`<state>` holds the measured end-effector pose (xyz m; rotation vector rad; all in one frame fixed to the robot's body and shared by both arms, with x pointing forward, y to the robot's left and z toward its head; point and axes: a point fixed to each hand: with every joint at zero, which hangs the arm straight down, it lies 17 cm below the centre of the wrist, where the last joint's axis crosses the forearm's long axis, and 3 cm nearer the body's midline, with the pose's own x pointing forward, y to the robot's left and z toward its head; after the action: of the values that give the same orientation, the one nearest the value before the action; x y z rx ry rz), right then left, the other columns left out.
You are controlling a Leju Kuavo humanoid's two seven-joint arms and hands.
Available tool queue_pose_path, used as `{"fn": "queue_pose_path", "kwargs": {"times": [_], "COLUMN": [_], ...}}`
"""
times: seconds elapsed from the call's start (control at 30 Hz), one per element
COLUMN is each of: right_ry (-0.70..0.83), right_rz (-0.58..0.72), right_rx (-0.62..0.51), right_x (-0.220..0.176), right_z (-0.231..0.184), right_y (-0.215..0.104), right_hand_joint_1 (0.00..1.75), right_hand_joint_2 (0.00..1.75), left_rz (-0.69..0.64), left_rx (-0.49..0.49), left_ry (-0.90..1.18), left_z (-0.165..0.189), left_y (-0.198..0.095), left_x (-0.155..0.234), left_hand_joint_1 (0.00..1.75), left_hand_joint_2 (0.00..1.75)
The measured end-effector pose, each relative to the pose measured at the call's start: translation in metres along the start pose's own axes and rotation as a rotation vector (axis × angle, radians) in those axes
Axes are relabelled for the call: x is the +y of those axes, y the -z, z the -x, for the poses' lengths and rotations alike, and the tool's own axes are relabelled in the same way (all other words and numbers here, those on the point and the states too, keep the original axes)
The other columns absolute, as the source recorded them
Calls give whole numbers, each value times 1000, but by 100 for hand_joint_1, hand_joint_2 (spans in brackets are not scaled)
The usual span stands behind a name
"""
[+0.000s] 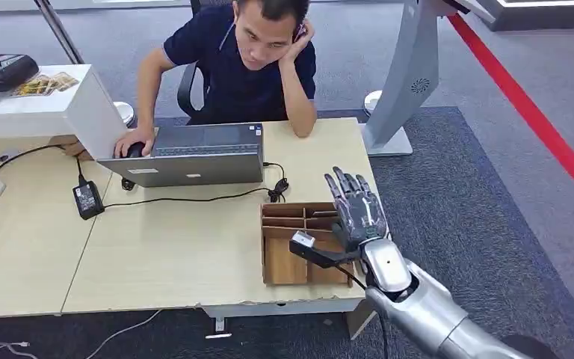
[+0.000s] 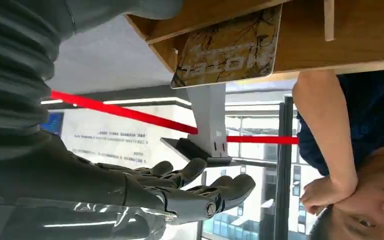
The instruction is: Pass the card to the sensor for recognition and then transmit it.
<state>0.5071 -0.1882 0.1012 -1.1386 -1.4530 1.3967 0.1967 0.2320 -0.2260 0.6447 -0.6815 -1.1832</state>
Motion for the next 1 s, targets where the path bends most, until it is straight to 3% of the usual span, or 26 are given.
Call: {"fn": "queue_pose_path", "kwargs": {"times": [1.0], "right_ry": [-178], "right_rz": [-70], "right_rx": [-91], "right_x": [-18], "right_z": [0], "right_y": [1], "right_hand_joint_1": [0], "right_hand_joint_2": [175], "left_rz": [-1], "left_rx": [-4], "left_ry": [1], "left_z": [2], "left_y": [0], "left_x": [0], "left_hand_joint_1": [0], "left_hand_joint_2": [0]}}
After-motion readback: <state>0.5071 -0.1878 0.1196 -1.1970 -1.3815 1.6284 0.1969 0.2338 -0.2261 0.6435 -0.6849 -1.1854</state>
